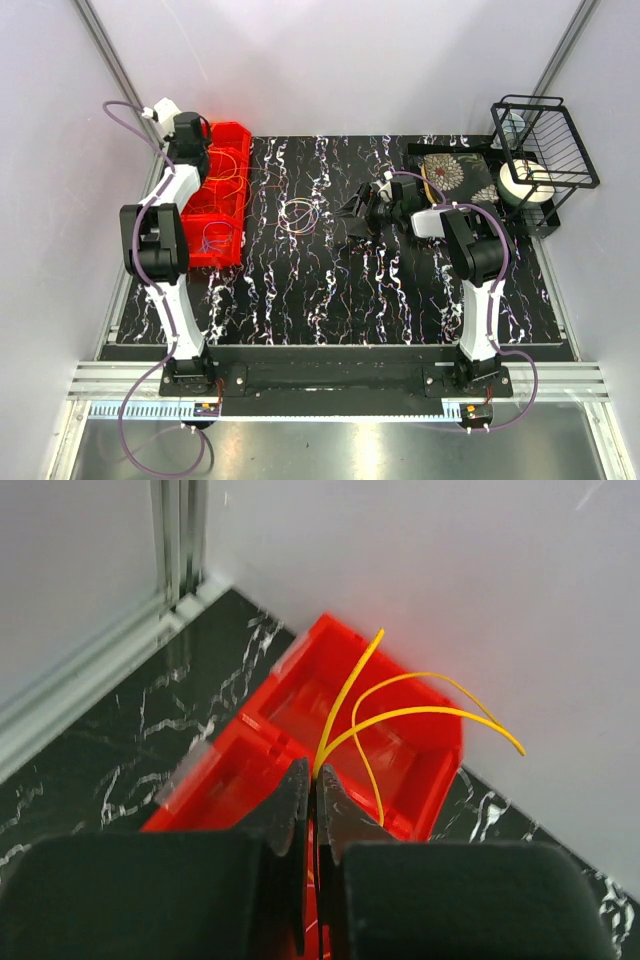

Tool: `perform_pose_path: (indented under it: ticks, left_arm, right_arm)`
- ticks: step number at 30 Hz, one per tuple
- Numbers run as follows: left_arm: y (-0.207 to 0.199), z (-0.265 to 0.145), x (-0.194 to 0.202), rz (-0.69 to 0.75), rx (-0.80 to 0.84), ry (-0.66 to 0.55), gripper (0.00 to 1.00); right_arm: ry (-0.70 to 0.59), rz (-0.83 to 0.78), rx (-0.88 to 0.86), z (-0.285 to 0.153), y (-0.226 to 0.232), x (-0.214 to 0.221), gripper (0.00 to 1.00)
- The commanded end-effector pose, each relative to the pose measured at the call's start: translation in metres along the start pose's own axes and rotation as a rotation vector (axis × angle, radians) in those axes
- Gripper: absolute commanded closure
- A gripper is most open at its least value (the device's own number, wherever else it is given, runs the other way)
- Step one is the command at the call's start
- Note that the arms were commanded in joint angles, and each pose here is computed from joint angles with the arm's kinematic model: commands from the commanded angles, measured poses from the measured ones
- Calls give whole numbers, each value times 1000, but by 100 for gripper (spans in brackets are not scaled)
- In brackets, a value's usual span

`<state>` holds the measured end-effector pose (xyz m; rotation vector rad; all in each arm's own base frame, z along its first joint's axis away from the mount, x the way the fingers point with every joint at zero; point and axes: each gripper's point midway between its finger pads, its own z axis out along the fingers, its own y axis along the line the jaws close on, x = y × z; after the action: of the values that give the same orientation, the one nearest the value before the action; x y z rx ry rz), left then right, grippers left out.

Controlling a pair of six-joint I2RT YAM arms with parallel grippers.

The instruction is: Untangle the cables

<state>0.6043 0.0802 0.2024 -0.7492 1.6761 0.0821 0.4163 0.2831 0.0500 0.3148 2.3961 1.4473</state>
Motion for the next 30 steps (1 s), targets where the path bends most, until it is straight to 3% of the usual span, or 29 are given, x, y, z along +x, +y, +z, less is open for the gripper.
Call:
perform_pose_path:
  ticks: [1, 3, 7, 10, 11, 14, 17, 21, 26, 30]
  left_arm:
    - [7, 8, 17, -60, -54, 71, 100]
    - [18, 6, 34, -65, -116, 132, 100]
    - [22, 7, 41, -112, -127, 138, 80]
    - [15, 6, 34, -99, -126, 174, 45]
    - [10, 4, 21, -108, -122, 161, 25]
    - [5, -14, -10, -139, -116, 119, 1]
    - [-17, -43, -46, -127, -62, 68, 1]
    - [-55, -83, -56, 46, -41, 33, 1]
    - [-82, -113, 9, 168, 25, 168, 10]
    - [-105, -108, 76, 248, 135, 301, 13]
  right_arm:
    - [21, 59, 99, 6, -35, 11, 0]
    - [23, 59, 99, 6, -35, 12, 0]
    - [24, 62, 90, 6, -34, 12, 0]
    - [27, 63, 89, 5, -34, 13, 0]
    - [26, 60, 88, 5, -33, 13, 0]
    - [28, 60, 87, 5, -32, 13, 0]
    - [26, 61, 85, 4, -32, 12, 0]
    - [26, 62, 81, 5, -31, 12, 0]
    - [28, 64, 83, 5, -32, 13, 0]
    - [32, 65, 81, 5, -32, 14, 0]
